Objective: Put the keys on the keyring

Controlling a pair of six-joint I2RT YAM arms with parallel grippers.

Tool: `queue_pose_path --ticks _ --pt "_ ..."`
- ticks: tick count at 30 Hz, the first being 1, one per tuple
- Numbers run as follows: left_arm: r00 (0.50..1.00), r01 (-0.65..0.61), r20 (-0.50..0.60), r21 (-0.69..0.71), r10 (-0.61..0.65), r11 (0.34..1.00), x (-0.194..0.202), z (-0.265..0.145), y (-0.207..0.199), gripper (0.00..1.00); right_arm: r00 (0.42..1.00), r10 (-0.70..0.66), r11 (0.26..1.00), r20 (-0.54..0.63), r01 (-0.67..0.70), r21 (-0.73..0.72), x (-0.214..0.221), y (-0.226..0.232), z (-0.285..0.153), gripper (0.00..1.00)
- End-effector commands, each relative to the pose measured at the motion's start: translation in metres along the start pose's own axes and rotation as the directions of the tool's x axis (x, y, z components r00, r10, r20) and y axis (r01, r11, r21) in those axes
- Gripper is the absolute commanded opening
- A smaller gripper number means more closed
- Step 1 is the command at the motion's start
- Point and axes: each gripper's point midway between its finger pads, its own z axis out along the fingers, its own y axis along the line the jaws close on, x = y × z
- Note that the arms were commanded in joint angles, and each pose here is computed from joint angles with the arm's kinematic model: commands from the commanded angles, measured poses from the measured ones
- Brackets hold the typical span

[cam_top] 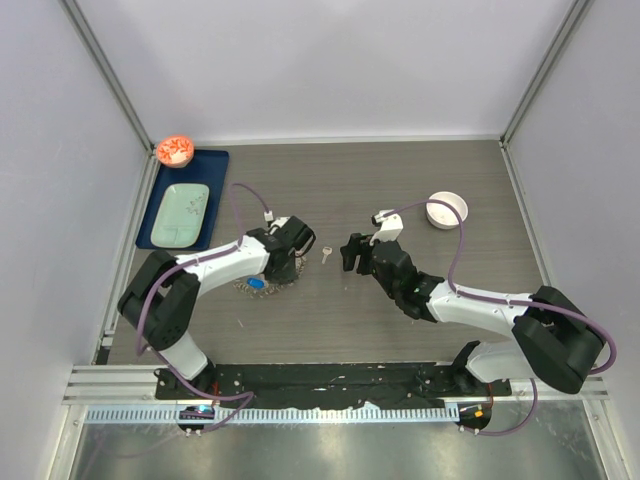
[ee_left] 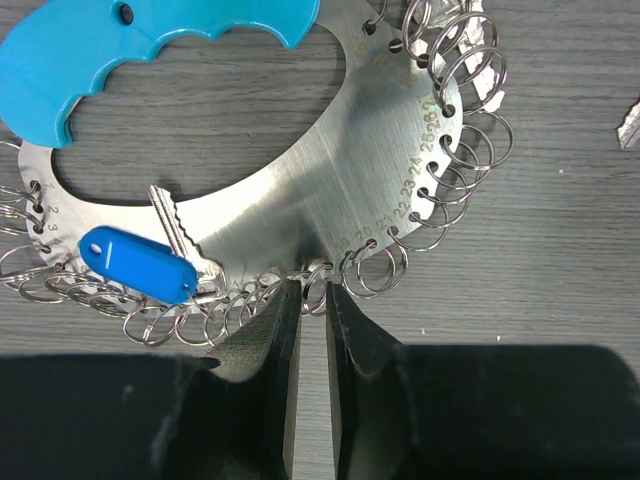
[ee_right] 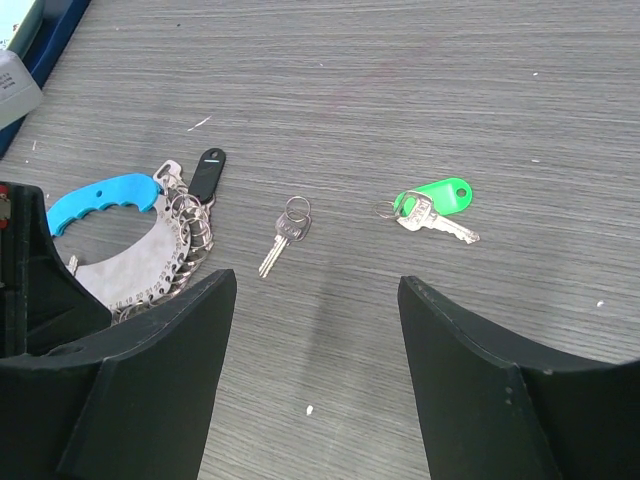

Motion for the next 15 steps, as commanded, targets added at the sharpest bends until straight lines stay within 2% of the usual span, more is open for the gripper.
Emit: queue_pose_path --ticks 1,7,8,9,11,15 --pt "1.0 -0.016 0.001 -0.001 0.016 1.0 -0.003 0.001 -0.004 0.19 0.997 0.042 0.999 0.069 -0.042 -0.011 -0.018 0.006 0.001 0.72" --pt "1.0 -0.018 -0.002 -0.013 0.018 1.0 -0.002 0.003 -0.002 0.19 0.997 0.039 0.999 0.067 -0.038 -0.012 -0.017 0.006 0.001 0.72" --pt "1.0 -0.016 0.0 -0.014 0.016 1.0 -0.003 0.002 -0.002 0.16 0.997 0.038 0.999 0.066 -0.037 -0.011 -0.016 0.006 0.002 0.72" --pt "1.0 -0.014 0.005 -0.011 0.014 1.0 -0.004 0.0 -0.002 0.09 0.997 0.038 0.999 0.065 -0.037 -0.012 -0.016 0.006 0.002 0.72" --pt "1.0 -0.018 0.007 -0.01 0.018 1.0 -0.003 -0.004 -0.002 0.04 0.997 0.039 0.999 0.066 -0.038 -0.013 -0.017 0.007 0.002 0.72" --pt "0.999 -0.038 -0.001 -0.021 0.038 0.999 -0.001 -0.015 0.006 0.02 0.997 0.037 0.999 0.063 -0.036 -0.02 -0.016 0.008 0.002 0.72"
